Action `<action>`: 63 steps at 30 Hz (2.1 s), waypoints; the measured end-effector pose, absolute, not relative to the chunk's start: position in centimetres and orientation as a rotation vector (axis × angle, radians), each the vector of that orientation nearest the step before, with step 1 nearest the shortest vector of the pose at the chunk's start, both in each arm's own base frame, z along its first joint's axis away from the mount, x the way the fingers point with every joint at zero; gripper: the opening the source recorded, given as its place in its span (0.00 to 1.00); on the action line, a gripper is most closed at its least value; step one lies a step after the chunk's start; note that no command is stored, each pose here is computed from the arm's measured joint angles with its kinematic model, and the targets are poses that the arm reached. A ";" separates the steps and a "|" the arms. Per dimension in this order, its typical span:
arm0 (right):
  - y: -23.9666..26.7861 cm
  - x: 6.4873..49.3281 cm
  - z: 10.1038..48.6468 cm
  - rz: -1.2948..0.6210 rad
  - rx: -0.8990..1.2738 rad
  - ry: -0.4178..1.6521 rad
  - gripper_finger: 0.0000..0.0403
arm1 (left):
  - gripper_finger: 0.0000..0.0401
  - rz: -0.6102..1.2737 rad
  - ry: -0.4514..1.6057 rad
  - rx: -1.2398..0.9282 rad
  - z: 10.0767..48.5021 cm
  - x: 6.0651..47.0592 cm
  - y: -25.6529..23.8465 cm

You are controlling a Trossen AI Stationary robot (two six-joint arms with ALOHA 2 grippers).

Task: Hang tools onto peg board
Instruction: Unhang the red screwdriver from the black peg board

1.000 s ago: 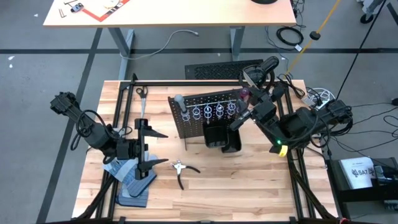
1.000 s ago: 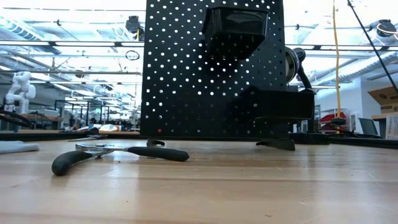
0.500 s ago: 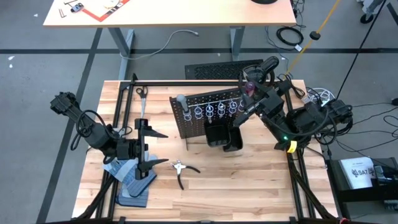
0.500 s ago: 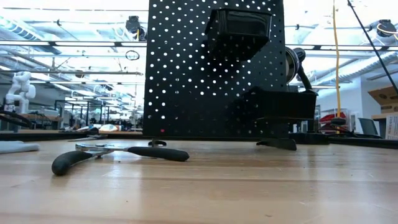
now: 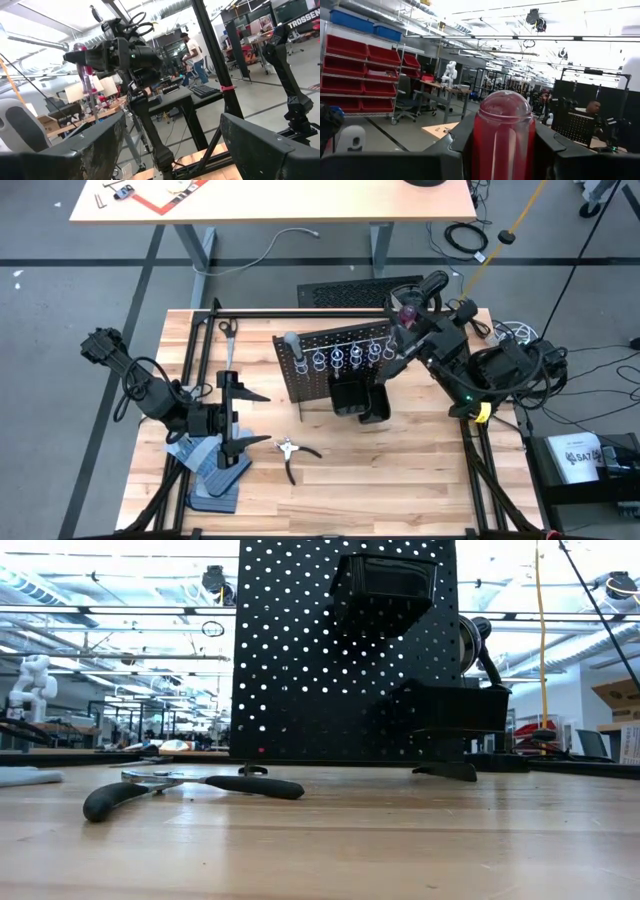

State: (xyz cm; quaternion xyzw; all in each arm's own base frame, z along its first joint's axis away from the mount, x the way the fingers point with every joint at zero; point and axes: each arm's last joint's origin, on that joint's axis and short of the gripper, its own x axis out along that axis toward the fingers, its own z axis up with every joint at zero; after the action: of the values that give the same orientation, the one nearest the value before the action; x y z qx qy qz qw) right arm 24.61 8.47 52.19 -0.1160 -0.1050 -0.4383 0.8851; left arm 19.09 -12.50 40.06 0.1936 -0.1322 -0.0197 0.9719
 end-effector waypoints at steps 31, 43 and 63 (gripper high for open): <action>11.9 20.2 56.4 -0.749 -0.525 -0.155 0.28 | 0.83 -0.044 -0.250 0.403 39.9 19.1 -12.5; 15.5 21.1 53.8 -0.602 -0.680 0.030 0.28 | 0.83 -0.045 -0.249 0.403 39.9 19.1 -12.5; 21.8 23.3 42.0 -0.529 -0.822 0.343 0.28 | 0.83 -0.048 -0.248 0.376 39.9 19.1 -12.5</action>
State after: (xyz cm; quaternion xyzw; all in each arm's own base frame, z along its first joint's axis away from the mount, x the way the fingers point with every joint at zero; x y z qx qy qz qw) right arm 23.33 21.81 41.97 -0.3928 0.1639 -0.2531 0.8688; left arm 19.12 -12.52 39.87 0.1863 -0.1231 -0.0240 0.9745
